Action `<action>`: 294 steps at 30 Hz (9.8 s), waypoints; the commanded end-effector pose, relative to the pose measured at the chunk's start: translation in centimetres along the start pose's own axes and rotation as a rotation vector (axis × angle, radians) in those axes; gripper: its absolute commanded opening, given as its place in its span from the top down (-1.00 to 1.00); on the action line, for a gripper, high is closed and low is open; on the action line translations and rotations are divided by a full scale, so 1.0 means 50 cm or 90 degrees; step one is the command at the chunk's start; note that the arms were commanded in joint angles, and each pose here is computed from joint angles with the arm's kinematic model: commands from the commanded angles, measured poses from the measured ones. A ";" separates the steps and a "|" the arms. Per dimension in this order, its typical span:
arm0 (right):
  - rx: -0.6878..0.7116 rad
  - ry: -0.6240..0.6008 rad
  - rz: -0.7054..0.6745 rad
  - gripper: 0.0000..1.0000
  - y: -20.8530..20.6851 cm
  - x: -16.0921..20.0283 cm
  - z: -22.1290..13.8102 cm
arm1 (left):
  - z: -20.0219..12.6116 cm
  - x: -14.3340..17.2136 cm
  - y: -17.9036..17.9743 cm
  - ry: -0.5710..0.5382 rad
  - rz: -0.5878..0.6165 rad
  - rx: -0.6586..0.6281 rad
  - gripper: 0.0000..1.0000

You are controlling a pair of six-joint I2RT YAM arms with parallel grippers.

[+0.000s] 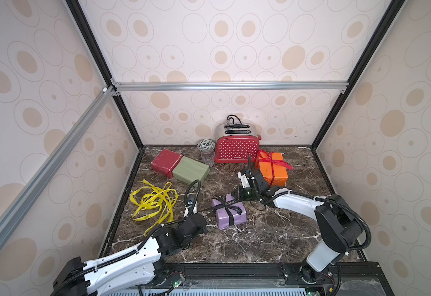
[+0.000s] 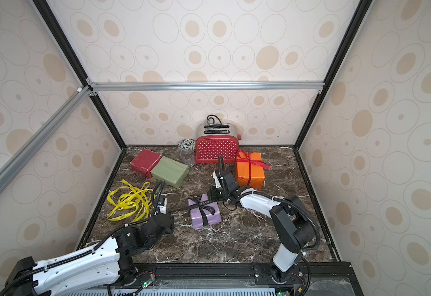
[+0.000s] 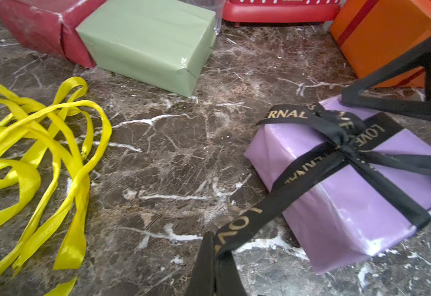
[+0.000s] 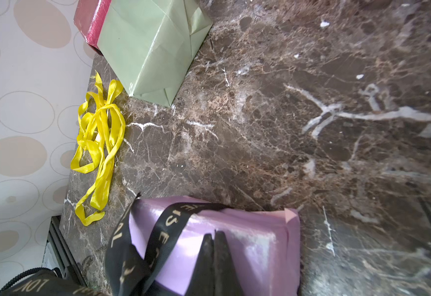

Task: Untie the ribbon bows on the gift boxes
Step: Untie the ribbon from the gift box.

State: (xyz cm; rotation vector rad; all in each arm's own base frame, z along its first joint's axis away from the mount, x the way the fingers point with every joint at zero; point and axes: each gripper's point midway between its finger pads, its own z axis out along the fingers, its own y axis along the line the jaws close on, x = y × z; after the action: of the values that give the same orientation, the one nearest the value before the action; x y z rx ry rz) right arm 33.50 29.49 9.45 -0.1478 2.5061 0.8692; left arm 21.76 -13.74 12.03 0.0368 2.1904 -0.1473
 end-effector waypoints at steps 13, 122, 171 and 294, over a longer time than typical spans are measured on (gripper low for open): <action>0.169 0.099 0.022 1.00 -0.124 0.114 0.018 | -0.065 -0.026 0.108 -0.106 -0.083 -0.037 1.00; -0.146 0.001 -0.068 0.30 0.014 0.194 -0.151 | 0.169 -0.037 -0.258 0.331 0.101 -0.053 0.07; -0.002 -0.010 -0.174 0.28 0.055 0.229 -0.045 | 0.155 -0.120 -0.188 0.270 -0.002 -0.019 0.27; 0.222 -0.035 0.030 1.00 -0.188 0.221 -0.180 | 0.146 -0.151 -0.240 0.169 -0.116 0.232 -0.04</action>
State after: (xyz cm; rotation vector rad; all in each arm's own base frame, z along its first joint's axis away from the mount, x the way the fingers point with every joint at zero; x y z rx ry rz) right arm 25.23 18.45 8.72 0.0468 2.4200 0.4874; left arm 31.20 -25.56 14.08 0.0059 2.4430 -0.6341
